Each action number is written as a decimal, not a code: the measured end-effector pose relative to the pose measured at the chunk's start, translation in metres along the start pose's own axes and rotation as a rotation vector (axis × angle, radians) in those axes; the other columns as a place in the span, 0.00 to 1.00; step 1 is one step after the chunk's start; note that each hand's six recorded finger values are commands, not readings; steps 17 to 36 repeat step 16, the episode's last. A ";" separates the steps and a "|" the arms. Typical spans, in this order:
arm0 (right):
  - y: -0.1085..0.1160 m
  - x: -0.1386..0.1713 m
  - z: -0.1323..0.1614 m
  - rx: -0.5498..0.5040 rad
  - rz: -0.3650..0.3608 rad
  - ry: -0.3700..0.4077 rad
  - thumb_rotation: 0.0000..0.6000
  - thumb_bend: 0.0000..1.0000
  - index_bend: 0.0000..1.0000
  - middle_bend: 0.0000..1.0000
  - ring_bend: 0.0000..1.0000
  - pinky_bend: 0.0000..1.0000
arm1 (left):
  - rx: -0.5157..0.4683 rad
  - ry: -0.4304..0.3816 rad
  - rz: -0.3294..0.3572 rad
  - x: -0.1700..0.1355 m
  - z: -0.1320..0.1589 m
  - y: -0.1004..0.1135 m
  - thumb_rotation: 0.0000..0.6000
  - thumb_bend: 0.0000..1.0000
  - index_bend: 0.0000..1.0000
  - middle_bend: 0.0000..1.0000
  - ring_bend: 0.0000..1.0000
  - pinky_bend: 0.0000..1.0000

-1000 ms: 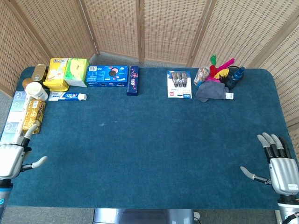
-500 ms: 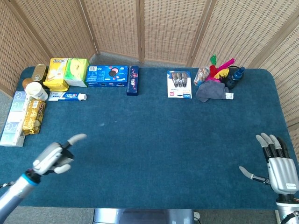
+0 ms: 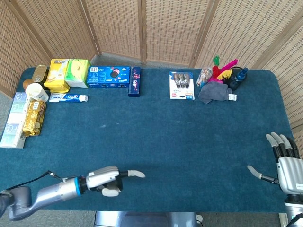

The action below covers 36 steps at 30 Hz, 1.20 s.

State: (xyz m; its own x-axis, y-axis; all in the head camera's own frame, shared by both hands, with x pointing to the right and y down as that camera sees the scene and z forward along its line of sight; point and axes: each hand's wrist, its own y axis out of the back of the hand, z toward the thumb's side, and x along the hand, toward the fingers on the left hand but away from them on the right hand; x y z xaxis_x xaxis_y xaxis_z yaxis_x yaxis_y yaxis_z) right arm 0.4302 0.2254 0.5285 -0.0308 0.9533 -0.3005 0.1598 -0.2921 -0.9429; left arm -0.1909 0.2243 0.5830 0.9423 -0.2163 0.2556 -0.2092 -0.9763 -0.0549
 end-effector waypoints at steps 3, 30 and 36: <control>0.001 -0.001 -0.002 -0.006 0.001 -0.004 0.40 0.00 0.00 0.00 0.00 0.01 | -0.026 -0.019 -0.037 0.015 0.007 -0.008 0.00 0.00 0.09 1.00 1.00 1.00; 0.006 -0.001 -0.003 -0.029 -0.007 -0.008 0.41 0.00 0.00 0.00 0.00 0.01 | -0.143 -0.077 -0.108 0.047 0.025 -0.035 0.00 0.00 0.10 1.00 1.00 1.00; 0.006 -0.001 -0.003 -0.029 -0.007 -0.008 0.41 0.00 0.00 0.00 0.00 0.01 | -0.143 -0.077 -0.108 0.047 0.025 -0.035 0.00 0.00 0.10 1.00 1.00 1.00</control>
